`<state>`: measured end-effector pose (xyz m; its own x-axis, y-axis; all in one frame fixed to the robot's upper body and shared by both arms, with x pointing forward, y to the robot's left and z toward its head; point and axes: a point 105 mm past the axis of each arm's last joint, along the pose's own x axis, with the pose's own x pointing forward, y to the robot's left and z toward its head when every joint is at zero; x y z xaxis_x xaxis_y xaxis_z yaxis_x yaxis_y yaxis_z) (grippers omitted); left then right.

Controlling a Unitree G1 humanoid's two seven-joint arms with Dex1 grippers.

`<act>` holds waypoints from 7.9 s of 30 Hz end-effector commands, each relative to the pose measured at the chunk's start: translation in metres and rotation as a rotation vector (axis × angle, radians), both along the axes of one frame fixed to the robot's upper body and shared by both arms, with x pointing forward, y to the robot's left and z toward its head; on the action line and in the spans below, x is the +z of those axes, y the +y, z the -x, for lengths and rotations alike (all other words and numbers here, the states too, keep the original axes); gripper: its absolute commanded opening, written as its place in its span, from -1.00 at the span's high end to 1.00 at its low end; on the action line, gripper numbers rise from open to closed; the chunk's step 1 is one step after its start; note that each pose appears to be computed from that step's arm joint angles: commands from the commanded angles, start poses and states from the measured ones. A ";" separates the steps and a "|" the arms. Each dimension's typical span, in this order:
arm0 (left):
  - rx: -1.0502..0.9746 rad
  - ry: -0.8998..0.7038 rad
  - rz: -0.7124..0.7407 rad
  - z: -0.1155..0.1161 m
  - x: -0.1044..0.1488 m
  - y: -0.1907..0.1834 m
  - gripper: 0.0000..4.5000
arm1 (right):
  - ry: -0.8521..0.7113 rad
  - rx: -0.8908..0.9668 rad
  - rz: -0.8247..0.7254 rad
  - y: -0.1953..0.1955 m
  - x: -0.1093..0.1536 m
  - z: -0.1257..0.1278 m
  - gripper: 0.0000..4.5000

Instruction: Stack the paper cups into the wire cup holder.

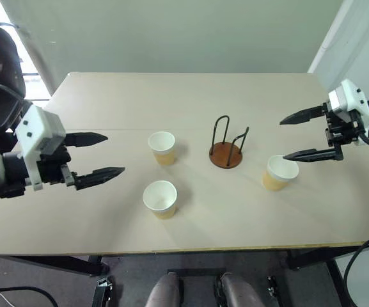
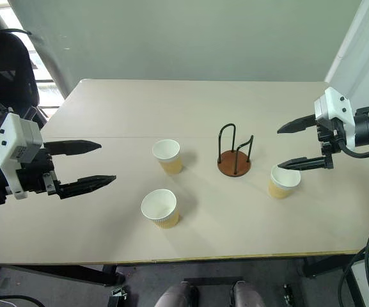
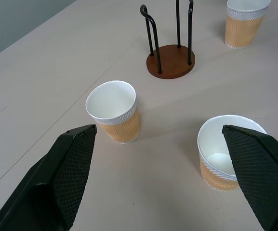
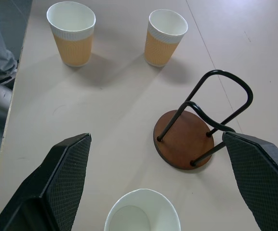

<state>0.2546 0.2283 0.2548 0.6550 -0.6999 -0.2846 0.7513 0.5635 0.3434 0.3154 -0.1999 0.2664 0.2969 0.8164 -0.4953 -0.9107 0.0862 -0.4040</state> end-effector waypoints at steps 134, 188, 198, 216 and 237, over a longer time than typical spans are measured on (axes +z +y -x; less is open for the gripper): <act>-0.174 -0.056 -0.029 0.006 0.021 -0.027 -1.00 | 0.092 0.229 0.344 0.070 -0.089 0.055 -0.98; -0.275 0.043 -0.072 0.046 0.021 -0.042 -1.00 | -0.163 0.189 0.277 0.031 0.017 0.025 0.99; -0.279 0.056 -0.081 0.041 0.014 -0.043 -1.00 | -0.109 0.535 0.073 0.109 0.042 0.074 0.99; -0.274 0.068 -0.088 0.047 0.010 -0.045 -1.00 | -0.094 0.608 0.280 0.131 -0.025 0.061 0.99; -0.268 0.065 -0.099 0.050 0.010 -0.046 -1.00 | -0.140 0.603 0.334 0.129 -0.031 0.054 0.15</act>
<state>0.2059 0.1819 0.2566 0.4131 -0.8167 -0.4029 0.9039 0.3141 0.2902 0.2619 -0.0701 0.2268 -0.1032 0.6640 -0.7406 -0.7176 -0.5653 -0.4068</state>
